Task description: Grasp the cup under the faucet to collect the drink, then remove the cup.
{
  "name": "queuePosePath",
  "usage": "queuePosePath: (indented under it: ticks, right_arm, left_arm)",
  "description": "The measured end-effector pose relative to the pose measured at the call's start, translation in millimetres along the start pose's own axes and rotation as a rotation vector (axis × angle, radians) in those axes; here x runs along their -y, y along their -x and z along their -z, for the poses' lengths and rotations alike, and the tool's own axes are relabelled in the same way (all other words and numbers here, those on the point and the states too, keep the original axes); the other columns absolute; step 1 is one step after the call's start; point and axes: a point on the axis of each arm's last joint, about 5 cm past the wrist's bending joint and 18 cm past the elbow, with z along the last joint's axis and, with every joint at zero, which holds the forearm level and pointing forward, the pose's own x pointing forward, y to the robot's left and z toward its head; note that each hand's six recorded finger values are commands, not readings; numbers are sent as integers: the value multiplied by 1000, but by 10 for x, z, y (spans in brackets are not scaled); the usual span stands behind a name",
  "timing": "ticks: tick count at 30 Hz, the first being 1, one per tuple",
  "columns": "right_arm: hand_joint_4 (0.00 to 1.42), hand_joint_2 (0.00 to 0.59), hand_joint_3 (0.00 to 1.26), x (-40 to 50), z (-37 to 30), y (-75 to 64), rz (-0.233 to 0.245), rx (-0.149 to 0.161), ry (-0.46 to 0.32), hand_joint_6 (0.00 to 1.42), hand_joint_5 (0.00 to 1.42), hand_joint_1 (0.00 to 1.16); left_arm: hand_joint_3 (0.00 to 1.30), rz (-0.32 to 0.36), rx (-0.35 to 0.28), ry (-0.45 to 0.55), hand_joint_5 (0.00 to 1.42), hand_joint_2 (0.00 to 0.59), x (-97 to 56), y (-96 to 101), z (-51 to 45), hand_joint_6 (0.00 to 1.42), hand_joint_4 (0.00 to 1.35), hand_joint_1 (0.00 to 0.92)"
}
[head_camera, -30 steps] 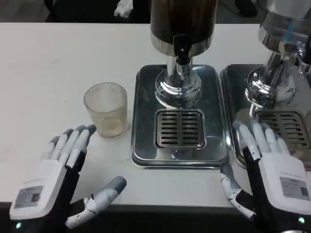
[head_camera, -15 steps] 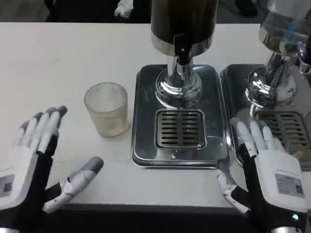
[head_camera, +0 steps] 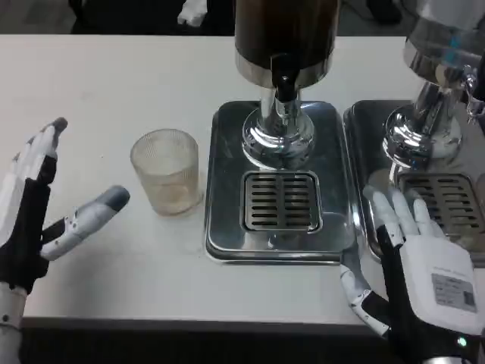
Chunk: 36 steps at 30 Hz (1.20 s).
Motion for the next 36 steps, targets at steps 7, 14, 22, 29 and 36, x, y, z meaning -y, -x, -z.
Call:
queuePosePath:
  ticks: [7, 14, 22, 29, 36]
  right_arm:
    - [52, 519, 93, 35, 13, -11, 1, 4, 10, 121, 13, 479]
    - [52, 510, 102, 65, -33, 24, 17, -13, 5, 135, 15, 488]
    - [52, 509, 107, 96, -111, 138, 20, -31, -6, 139, 24, 494]
    - [42, 509, 55, 116, -174, 189, 13, -21, -7, 157, 51, 501]
    - [33, 509, 54, 102, -189, 231, -27, -28, -12, 171, 71, 503]
  left_arm:
    - [0, 66, -37, 90, 0, 0, 192, -256, 67, 0, 0, 0]
    - [0, 143, -89, 149, 0, 5, 399, -328, 24, 0, 0, 103]
    - [0, 142, -119, 213, 0, 14, 542, -354, -51, 0, 0, 249]
    - [0, 166, -111, 204, 0, 40, 626, -341, -90, 0, 0, 437]
    - [0, 113, -112, 211, 17, 39, 623, -391, -119, 0, 0, 389]
